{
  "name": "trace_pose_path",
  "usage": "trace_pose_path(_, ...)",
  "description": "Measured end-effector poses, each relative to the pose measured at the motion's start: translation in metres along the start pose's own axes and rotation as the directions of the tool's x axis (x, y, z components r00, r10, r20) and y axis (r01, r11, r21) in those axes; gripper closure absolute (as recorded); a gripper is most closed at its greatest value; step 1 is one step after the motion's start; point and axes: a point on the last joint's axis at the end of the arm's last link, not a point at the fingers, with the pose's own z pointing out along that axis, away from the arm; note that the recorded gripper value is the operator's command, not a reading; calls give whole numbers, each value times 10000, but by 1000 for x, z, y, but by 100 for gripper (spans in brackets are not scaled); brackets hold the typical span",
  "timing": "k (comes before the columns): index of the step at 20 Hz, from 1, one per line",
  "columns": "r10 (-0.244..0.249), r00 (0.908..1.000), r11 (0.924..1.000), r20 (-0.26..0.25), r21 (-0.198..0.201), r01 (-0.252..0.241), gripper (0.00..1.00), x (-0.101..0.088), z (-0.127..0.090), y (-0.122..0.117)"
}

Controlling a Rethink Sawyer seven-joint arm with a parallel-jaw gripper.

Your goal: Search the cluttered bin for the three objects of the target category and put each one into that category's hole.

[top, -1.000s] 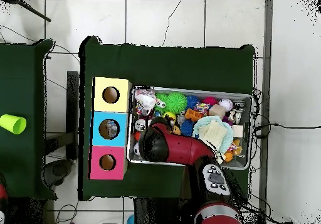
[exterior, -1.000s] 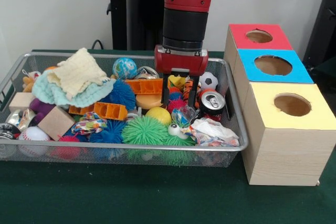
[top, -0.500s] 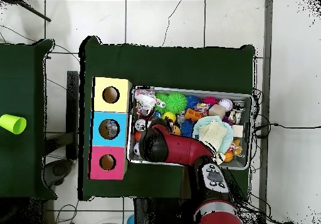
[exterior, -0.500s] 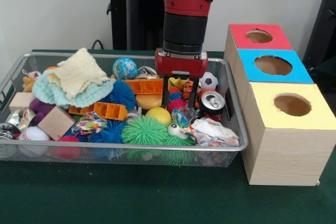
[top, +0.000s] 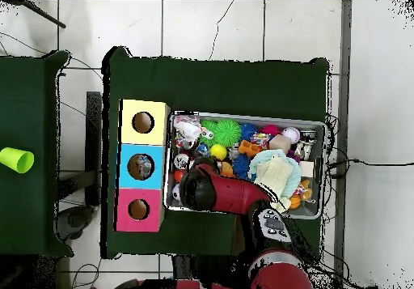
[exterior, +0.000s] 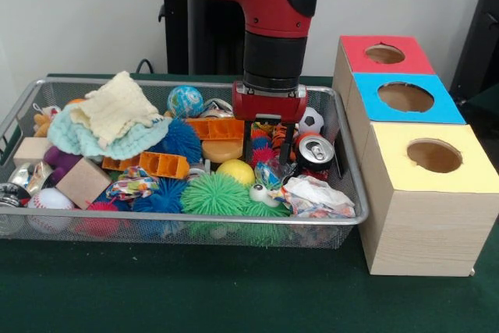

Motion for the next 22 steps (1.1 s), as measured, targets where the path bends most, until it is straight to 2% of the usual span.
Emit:
trace_pose_path(4,-10,9999,10000,-102,-45,10,0,4,4,2)
trace_pose_path(22,-53,10000,9997,-54,-246,52,0,2,5,13)
